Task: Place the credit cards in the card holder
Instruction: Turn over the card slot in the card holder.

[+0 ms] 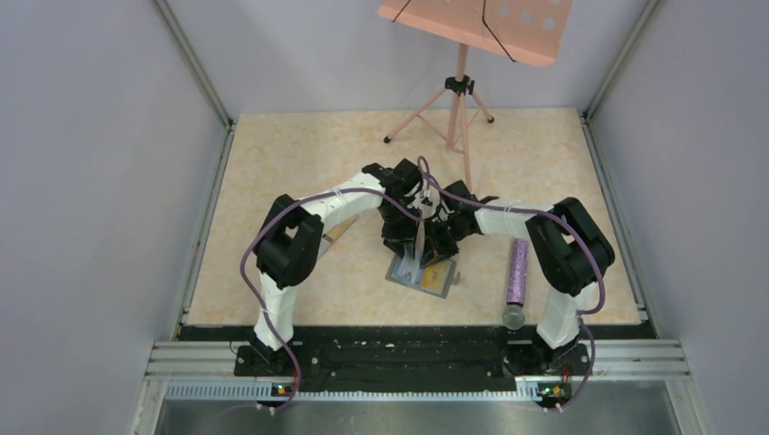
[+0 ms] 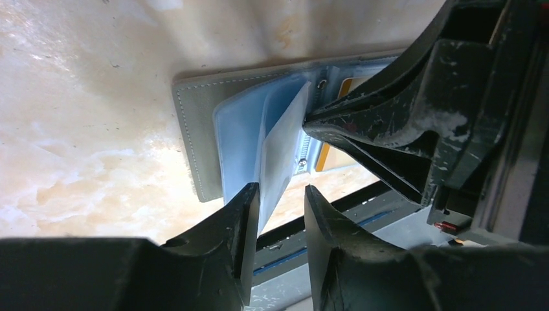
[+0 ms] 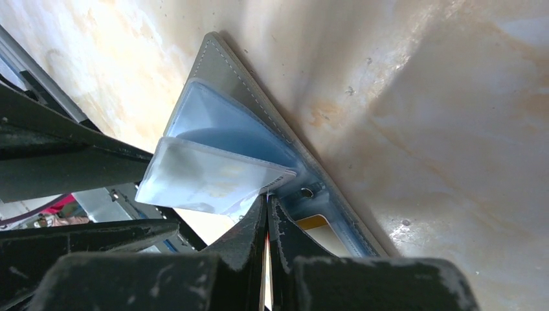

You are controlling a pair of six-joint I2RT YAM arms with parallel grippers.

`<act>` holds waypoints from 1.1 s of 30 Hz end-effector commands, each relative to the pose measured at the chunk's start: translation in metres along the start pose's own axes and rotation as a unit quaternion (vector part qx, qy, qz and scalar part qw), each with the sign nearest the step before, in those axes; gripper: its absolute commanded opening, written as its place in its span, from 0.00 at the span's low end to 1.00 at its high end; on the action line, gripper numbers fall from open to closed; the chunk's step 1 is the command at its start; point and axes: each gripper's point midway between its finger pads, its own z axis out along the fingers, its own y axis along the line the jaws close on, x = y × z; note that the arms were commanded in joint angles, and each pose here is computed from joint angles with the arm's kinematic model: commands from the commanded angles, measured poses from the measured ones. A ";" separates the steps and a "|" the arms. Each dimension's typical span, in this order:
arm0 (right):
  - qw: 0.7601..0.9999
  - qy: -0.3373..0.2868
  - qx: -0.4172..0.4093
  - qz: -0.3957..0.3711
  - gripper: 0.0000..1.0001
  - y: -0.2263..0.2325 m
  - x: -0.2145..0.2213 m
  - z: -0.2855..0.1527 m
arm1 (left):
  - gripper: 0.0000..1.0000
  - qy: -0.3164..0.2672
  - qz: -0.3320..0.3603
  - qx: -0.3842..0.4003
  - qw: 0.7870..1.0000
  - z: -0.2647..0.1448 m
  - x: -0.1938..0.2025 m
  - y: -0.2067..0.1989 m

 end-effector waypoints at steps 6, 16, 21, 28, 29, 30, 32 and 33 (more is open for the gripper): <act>0.997 -0.058 -0.046 -0.039 0.00 0.024 -0.028 -0.015 | 0.19 -0.046 0.063 0.102 0.992 -0.011 -0.007 -0.051; 0.985 -0.136 -0.109 -0.003 0.00 0.035 -0.053 -0.051 | 0.00 -0.053 0.003 0.057 0.997 -0.010 -0.001 -0.009; 0.981 -0.156 -0.111 -0.004 0.00 0.040 -0.062 -0.063 | 0.00 -0.074 -0.027 0.007 0.997 -0.031 -0.002 0.023; 0.980 -0.166 -0.106 0.001 0.00 0.037 -0.065 -0.068 | 0.03 -0.080 -0.061 -0.059 0.993 -0.044 0.001 0.045; 0.980 -0.167 -0.106 0.002 0.00 0.036 -0.065 -0.068 | 0.07 -0.078 -0.066 -0.057 0.993 -0.041 0.000 0.044; 0.981 -0.166 -0.104 0.003 0.00 0.035 -0.065 -0.067 | 0.10 -0.075 -0.068 -0.047 0.994 -0.037 0.000 0.041; 0.981 -0.166 -0.104 0.004 0.00 0.033 -0.065 -0.068 | 0.16 -0.069 -0.070 -0.028 0.995 -0.029 -0.003 0.033; 0.981 -0.165 -0.102 0.004 0.00 0.032 -0.064 -0.068 | 0.20 -0.065 -0.067 -0.018 0.995 -0.026 -0.005 0.027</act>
